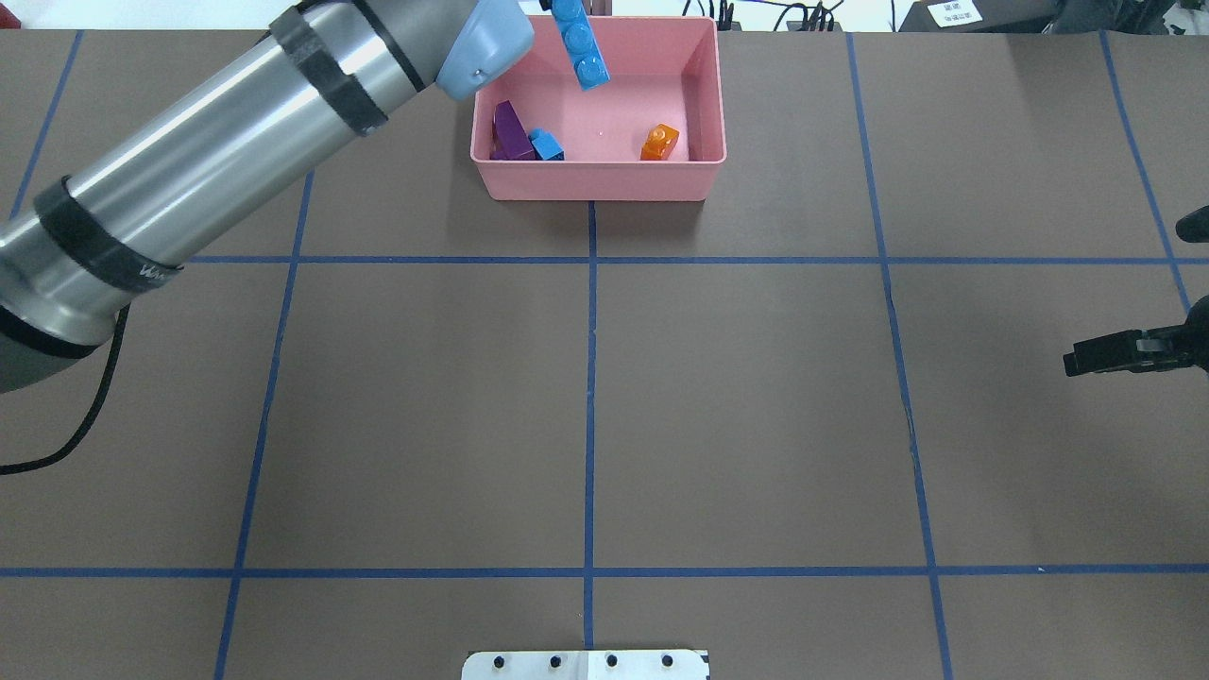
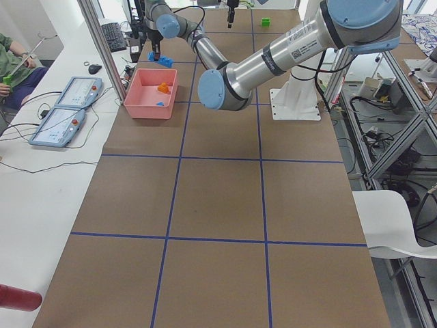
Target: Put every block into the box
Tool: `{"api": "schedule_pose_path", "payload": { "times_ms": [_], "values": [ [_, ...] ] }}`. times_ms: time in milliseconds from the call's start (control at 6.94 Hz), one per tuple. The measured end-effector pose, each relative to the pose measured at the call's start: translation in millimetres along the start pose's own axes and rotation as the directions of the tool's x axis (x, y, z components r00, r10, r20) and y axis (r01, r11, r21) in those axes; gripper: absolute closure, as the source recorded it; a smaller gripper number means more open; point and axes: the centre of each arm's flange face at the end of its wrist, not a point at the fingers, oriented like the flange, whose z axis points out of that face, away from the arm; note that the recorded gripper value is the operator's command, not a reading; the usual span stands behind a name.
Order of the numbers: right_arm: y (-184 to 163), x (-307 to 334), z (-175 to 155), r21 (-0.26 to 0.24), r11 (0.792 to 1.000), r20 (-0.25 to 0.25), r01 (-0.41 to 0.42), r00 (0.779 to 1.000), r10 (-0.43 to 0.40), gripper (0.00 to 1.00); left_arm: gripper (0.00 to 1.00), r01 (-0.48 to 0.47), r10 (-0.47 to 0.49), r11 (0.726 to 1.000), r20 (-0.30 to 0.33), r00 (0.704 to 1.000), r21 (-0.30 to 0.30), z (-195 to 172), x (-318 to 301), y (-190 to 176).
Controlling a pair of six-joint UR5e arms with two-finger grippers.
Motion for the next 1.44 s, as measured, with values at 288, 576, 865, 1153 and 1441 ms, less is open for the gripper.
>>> {"api": "schedule_pose_path", "payload": {
  "times_ms": [288, 576, 865, 1153, 1441],
  "values": [
    [0.1, 0.0, 0.0, 0.0, 1.0, 0.0, -0.001, 1.0, 0.001, 0.0, 1.0, 0.041, -0.041, 0.999, 0.047, 0.998, -0.008, 38.8, -0.1, -28.8],
    [0.1, 0.1, 0.0, 0.0, 1.0, 0.0, -0.002, 1.0, 0.002, 0.0, 1.0, 0.039, -0.039, 0.999, 0.05, 0.998, -0.005, 90.7, -7.5, -32.6],
    [-0.1, 0.4, 0.6, -0.001, 1.0, -0.001, -0.002, 1.0, 0.002, 0.0, 0.75, 0.043, -0.044, 0.999, 0.045, 0.998, 0.027, 138.6, -8.3, -12.6],
    [-0.2, 1.3, 1.9, -0.003, 1.0, -0.002, -0.003, 1.0, 0.003, 0.0, 0.13, 0.052, -0.053, 0.998, 0.035, 0.998, 0.042, 154.1, 1.8, 6.4],
    [-0.2, 1.5, 2.3, -0.003, 1.0, -0.002, -0.003, 1.0, 0.003, 0.0, 0.0, 0.048, -0.049, 0.998, 0.03, 0.998, 0.037, 156.1, 6.6, 13.1]
  ]
}}
